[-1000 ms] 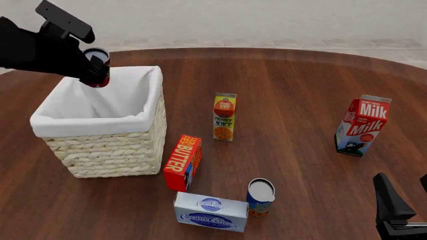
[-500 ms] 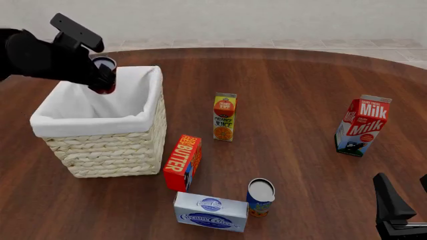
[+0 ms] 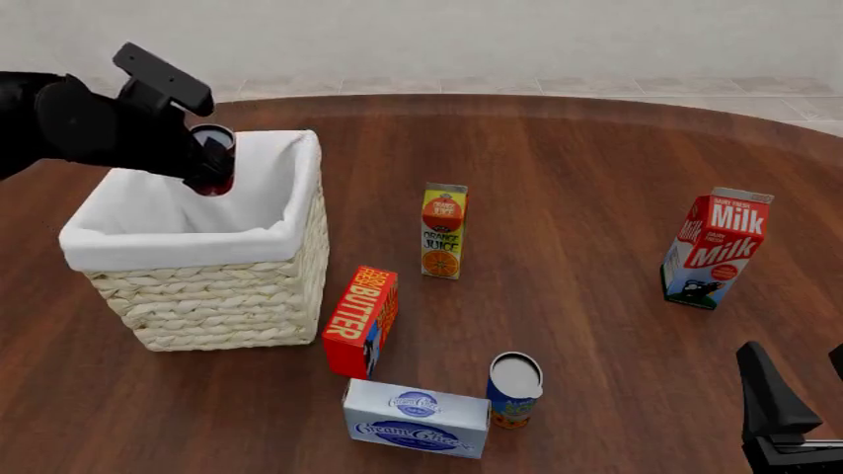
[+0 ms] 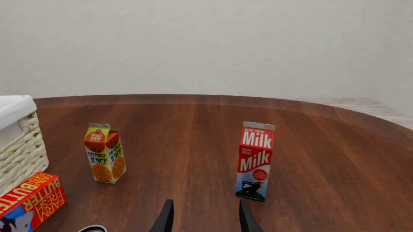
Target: Pick up the tomato sauce, and put it in the basket.
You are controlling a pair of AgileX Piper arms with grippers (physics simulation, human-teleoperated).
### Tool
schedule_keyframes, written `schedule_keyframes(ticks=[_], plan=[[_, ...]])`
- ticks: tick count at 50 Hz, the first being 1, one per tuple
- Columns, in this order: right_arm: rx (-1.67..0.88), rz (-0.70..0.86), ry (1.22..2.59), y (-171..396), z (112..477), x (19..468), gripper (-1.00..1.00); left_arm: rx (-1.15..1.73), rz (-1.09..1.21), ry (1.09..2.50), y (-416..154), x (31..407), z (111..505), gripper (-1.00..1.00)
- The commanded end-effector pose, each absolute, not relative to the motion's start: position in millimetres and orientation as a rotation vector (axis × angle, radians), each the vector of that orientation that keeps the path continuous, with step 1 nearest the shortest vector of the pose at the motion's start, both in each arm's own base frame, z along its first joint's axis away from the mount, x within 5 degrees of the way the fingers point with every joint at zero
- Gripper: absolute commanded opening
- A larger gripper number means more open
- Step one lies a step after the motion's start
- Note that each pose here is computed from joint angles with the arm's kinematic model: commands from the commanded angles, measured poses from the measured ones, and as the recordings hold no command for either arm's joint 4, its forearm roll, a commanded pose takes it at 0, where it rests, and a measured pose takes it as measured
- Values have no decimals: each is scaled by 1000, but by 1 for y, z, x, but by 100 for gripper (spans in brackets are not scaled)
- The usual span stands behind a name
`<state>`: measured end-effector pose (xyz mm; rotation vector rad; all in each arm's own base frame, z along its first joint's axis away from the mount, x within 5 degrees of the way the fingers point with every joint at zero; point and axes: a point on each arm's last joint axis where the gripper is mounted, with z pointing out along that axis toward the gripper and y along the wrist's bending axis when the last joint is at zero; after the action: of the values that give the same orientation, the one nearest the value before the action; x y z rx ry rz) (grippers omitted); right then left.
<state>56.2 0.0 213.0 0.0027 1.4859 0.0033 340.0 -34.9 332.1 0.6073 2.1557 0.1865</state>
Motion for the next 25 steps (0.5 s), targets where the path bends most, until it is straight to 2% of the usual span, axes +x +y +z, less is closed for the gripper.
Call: schedule_keyframes(ticks=[1,25], plan=[[2,2,1485,0,213,56,100,627,196,2155,-35,342,325,-100],[2,2,1486,0,213,56,100,632,200,2167,-34,345,315,-100]])
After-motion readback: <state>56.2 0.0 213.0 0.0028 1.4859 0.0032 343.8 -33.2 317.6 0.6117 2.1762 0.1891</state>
